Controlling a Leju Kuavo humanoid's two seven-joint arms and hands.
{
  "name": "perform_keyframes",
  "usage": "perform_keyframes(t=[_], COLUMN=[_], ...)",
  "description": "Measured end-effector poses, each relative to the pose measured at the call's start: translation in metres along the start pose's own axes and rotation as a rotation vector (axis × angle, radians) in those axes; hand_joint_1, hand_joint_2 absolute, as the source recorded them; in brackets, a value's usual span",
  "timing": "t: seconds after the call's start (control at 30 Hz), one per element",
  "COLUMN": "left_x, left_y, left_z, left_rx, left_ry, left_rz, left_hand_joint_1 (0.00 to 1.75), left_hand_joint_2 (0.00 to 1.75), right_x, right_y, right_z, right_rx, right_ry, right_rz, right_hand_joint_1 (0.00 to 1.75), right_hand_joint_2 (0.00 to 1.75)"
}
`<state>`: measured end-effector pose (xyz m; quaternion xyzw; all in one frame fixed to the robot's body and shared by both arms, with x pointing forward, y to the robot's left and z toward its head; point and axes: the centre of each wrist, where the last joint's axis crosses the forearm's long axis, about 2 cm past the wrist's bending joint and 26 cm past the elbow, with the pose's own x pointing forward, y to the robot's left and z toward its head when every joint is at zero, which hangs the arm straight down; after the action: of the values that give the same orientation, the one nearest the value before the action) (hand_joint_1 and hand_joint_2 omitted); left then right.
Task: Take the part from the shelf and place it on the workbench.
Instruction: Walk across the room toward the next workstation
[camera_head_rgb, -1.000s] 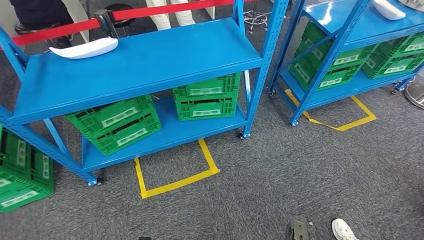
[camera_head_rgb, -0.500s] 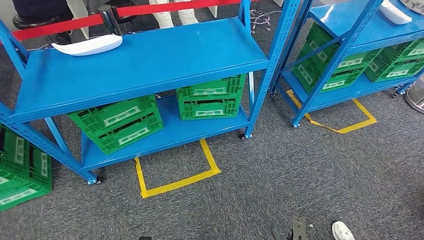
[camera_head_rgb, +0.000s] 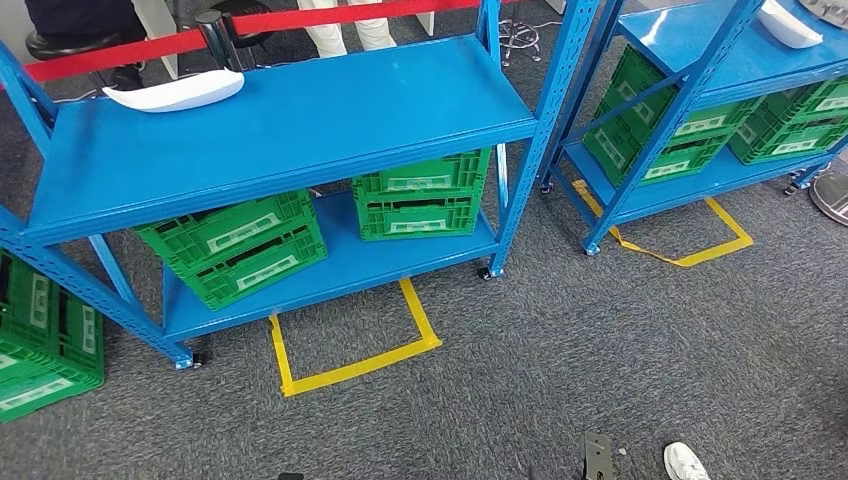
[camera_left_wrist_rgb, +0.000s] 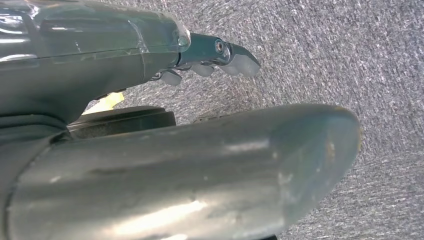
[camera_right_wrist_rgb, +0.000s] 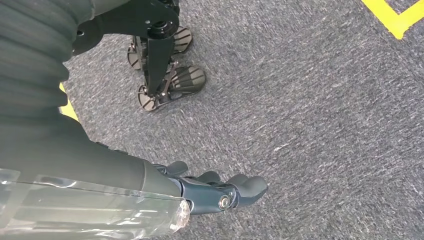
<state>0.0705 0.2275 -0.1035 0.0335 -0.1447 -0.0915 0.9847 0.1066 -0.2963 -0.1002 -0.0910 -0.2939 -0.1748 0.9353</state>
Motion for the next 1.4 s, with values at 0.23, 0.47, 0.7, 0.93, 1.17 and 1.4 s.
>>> perform_keyframes(t=[0.23, 0.47, 0.7, 0.93, 1.17, 1.4], left_x=[0.0, 0.0, 0.0, -0.0001, 0.0005, 0.0006], left_y=[0.0, 0.0, -0.0001, 0.0002, -0.0005, -0.0008], left_z=[0.0, 0.0, 0.0, -0.0001, 0.0, 0.0001], left_rx=[0.0, 0.0, -0.003, -0.007, -0.009, -0.01], left_ry=[0.0, -0.001, -0.001, 0.0, -0.001, -0.002], left_rz=[0.0, 0.0, 0.0, 0.0, 0.0, 0.0], left_hand_joint_1=[0.0, 0.0, 0.0, 0.0, 0.0, 0.0], left_hand_joint_2=[0.0, 0.0, 0.0, 0.0, 0.0, 0.0], right_x=[0.0006, 0.0014, 0.0014, 0.0012, 0.0019, 0.0008], right_y=[0.0004, 0.0008, 0.0008, 0.0012, 0.0012, 0.0008], right_z=[-0.0002, -0.0005, -0.0005, -0.0003, -0.0006, -0.0003], right_rx=[0.004, 0.006, 0.007, 0.008, 0.009, 0.01], right_ry=[-0.002, -0.004, -0.003, -0.003, -0.007, -0.005], right_rz=[0.002, 0.002, 0.002, 0.001, 0.0, 0.001], right_hand_joint_1=[0.0, 0.0, 0.0, 0.0, 0.0, 0.0], right_hand_joint_2=[0.87, 0.0, 0.0, 0.0, 0.0, 0.0])
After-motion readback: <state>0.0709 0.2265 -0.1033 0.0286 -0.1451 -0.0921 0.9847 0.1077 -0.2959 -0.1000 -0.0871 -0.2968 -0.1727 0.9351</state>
